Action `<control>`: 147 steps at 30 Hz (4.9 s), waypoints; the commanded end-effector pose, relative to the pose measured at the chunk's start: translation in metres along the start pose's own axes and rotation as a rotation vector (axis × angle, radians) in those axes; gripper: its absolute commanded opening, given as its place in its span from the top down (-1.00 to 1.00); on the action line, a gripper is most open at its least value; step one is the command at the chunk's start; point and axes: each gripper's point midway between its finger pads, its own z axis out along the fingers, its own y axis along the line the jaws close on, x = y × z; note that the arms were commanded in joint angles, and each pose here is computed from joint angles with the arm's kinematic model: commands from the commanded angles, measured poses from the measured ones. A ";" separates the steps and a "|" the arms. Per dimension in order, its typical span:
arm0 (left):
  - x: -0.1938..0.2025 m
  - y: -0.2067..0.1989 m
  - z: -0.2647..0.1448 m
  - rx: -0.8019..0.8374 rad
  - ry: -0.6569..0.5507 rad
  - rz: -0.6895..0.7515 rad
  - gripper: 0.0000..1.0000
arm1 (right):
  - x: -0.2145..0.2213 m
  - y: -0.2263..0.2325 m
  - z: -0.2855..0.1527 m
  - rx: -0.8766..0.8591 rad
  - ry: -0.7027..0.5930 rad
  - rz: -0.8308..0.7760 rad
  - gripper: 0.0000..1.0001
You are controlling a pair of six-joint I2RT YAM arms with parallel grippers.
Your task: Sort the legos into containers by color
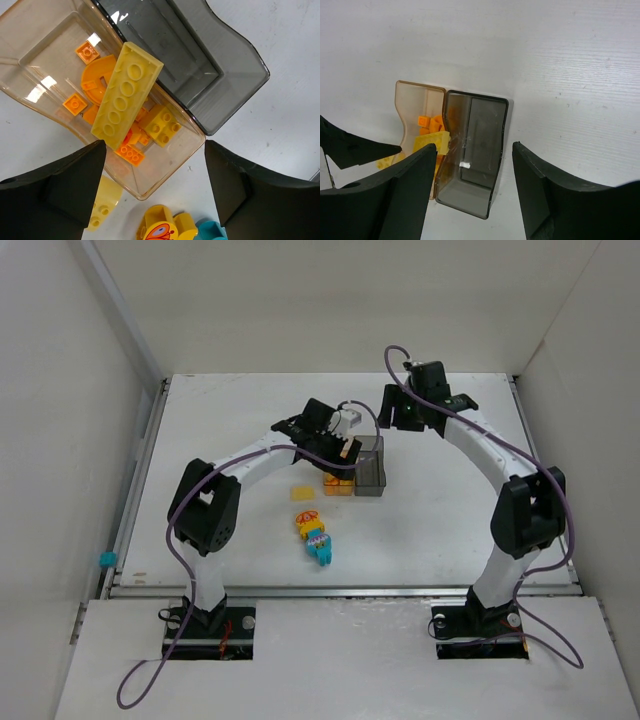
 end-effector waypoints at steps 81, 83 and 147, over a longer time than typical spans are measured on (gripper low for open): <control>0.303 0.275 -0.337 -1.468 0.100 -0.622 -0.56 | 0.059 0.077 0.057 -0.059 0.157 -0.201 1.00; 0.306 0.274 -0.334 -1.464 0.109 -0.624 -0.56 | 0.056 0.078 0.054 -0.062 0.148 -0.201 1.00; 0.427 0.333 -0.369 -0.124 1.138 0.699 -1.00 | 0.049 0.158 0.008 -0.174 0.089 -0.413 0.58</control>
